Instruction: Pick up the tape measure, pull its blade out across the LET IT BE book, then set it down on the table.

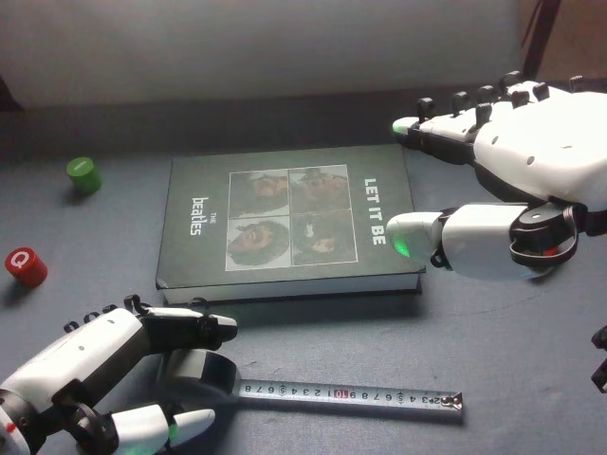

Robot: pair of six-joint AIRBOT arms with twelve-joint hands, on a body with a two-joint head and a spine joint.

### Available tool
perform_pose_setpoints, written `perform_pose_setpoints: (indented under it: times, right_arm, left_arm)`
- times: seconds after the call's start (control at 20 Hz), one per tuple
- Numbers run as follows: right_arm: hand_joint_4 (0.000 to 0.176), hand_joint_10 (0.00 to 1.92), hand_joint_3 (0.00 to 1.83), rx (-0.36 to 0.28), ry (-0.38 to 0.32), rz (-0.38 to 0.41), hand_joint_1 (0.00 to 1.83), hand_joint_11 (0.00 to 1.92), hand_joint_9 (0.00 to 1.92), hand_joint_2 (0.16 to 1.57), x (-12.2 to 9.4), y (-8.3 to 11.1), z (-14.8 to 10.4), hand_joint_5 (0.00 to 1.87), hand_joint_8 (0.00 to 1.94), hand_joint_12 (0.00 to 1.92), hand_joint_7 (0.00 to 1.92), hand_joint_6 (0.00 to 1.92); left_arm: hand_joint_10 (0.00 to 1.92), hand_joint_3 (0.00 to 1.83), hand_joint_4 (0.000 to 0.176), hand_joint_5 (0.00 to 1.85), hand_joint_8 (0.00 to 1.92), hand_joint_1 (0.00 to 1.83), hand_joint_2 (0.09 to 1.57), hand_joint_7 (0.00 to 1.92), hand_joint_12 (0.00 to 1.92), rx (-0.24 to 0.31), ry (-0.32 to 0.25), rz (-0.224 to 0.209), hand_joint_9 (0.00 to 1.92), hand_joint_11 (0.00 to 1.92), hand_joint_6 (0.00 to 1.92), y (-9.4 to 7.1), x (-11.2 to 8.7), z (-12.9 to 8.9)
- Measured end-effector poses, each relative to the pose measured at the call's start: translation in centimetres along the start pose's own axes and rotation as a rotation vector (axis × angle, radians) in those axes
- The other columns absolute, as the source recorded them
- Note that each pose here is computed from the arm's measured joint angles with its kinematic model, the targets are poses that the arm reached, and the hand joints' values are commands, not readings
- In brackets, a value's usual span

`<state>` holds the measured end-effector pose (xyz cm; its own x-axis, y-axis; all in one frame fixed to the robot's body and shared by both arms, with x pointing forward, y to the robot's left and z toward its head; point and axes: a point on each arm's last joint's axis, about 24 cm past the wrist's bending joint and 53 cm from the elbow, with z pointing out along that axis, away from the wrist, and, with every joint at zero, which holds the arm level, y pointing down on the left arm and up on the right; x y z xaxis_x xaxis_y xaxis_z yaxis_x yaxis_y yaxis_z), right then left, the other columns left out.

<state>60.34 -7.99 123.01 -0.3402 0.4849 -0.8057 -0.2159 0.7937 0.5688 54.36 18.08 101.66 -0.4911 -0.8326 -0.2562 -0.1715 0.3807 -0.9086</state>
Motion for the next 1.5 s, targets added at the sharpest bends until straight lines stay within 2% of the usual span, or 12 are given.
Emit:
perform_pose_setpoints:
  times: [0.1, 0.15, 0.2, 0.3, 0.55, 0.65, 0.8, 1.0, 1.25, 1.3, 1.35, 1.5]
  right_arm:
    - [0.079, 0.00, 0.00, 0.000, 0.000, 0.000, 0.08, 0.00, 0.21, 1.20, 0.0, 0.0, 0.0, 0.13, 0.00, 0.79, 0.21, 0.00]
    - [0.078, 0.00, 0.00, -0.001, 0.001, 0.000, 0.08, 0.00, 0.21, 1.20, 0.0, 0.0, 0.0, 0.13, 0.00, 0.79, 0.21, 0.00]
    - [0.076, 0.00, 0.00, -0.001, 0.001, 0.000, 0.08, 0.00, 0.21, 1.21, 0.0, 0.0, 0.0, 0.13, 0.00, 0.79, 0.21, 0.00]
    - [0.074, 0.00, 0.00, -0.005, 0.003, -0.002, 0.08, 0.00, 0.22, 1.21, 0.1, 0.1, 0.0, 0.13, 0.00, 0.79, 0.21, 0.00]
    - [0.072, 0.00, 0.00, -0.006, 0.002, -0.003, 0.08, 0.00, 0.22, 1.21, 0.0, 0.2, 0.0, 0.14, 0.00, 0.80, 0.21, 0.00]
    - [0.062, 0.01, 0.00, -0.015, -0.005, -0.015, 0.25, 0.00, 0.26, 1.17, -0.3, 0.5, 0.0, 0.21, 0.01, 0.85, 0.27, 0.01]
    - [0.001, 0.02, 0.00, -0.048, -0.038, -0.039, 0.66, 0.03, 0.34, 1.09, -1.3, 1.6, 0.0, 0.38, 0.01, 0.91, 0.37, 0.03]
    - [0.000, 0.02, 0.00, -0.088, -0.071, -0.073, 0.90, 0.12, 0.46, 1.07, -2.6, 3.5, 0.0, 0.52, 0.01, 0.92, 0.46, 0.02]
    - [0.000, 0.02, 0.00, -0.052, -0.006, -0.072, 0.99, 0.31, 0.64, 1.11, -2.7, 6.4, 2.2, 0.63, 0.01, 0.93, 0.64, 0.01]
    - [0.000, 0.02, 0.00, -0.037, 0.002, -0.068, 1.00, 0.34, 0.71, 1.12, -2.7, 6.5, 2.7, 0.67, 0.01, 0.92, 0.72, 0.01]
    - [0.000, 0.02, 0.00, -0.024, 0.001, -0.064, 0.99, 0.35, 0.73, 1.12, -3.0, 6.6, 3.3, 0.68, 0.01, 0.91, 0.75, 0.01]
    - [0.000, 0.03, 0.00, -0.005, -0.011, -0.050, 0.98, 0.39, 0.77, 1.11, -3.8, 7.3, 4.6, 0.75, 0.03, 0.93, 0.82, 0.03]
  left_arm:
    - [1.10, 0.00, 0.000, 0.99, 0.96, 1.49, 1.09, 0.95, 1.44, 0.014, -0.010, 0.005, 0.96, 0.90, 0.67, -0.3, -0.3, 0.0]
    - [1.11, 0.00, 0.000, 1.03, 0.98, 1.49, 1.08, 0.94, 1.39, 0.004, -0.005, -0.002, 0.95, 0.95, 0.62, 0.1, -0.1, -0.1]
    - [1.16, 0.00, 0.000, 1.04, 1.01, 1.41, 1.09, 0.94, 1.12, 0.004, -0.003, -0.003, 0.98, 1.00, 0.70, 0.2, 0.0, -0.1]
    - [1.16, 0.00, 0.000, 1.05, 1.01, 1.38, 1.09, 0.94, 0.95, 0.009, -0.002, 0.000, 0.99, 1.06, 0.71, 0.1, 0.1, -0.1]
    - [1.15, 0.00, 0.000, 1.04, 0.95, 1.38, 1.09, 0.97, 0.92, 0.012, -0.002, 0.002, 1.00, 1.02, 0.75, 0.0, 0.1, -0.1]
    - [1.14, 0.00, 0.000, 1.05, 0.93, 1.38, 1.08, 0.97, 0.92, -0.002, 0.011, -0.008, 1.00, 1.02, 0.75, -0.3, 0.4, -0.3]
    - [1.14, 0.00, 0.000, 1.05, 0.93, 1.39, 1.08, 0.98, 0.92, 0.004, 0.033, -0.015, 1.00, 1.02, 0.73, -2.3, 0.6, -0.3]
    - [1.17, 0.00, 0.000, 1.03, 0.88, 1.39, 1.08, 1.03, 0.92, 0.053, -0.004, -0.020, 0.98, 1.02, 0.74, -6.1, -1.5, -0.3]
    - [1.13, 0.00, 0.000, 1.02, 0.90, 1.39, 1.08, 1.01, 0.91, 0.077, -0.005, 0.026, 1.02, 1.03, 0.76, -9.4, -4.0, 0.4]
    - [1.03, 0.00, 0.000, 1.02, 0.87, 1.47, 1.07, 1.00, 1.29, 0.083, -0.017, 0.039, 1.01, 0.97, 0.70, -9.7, -4.9, 0.8]
    - [1.01, 0.00, 0.000, 1.03, 0.87, 1.49, 1.07, 0.99, 1.39, 0.083, -0.030, 0.048, 1.00, 0.96, 0.67, -10.0, -6.0, 1.2]
    - [1.01, 0.00, 0.000, 1.03, 0.86, 1.50, 1.07, 0.99, 1.39, 0.087, -0.051, 0.035, 1.00, 0.96, 0.66, -10.7, -8.3, 2.8]
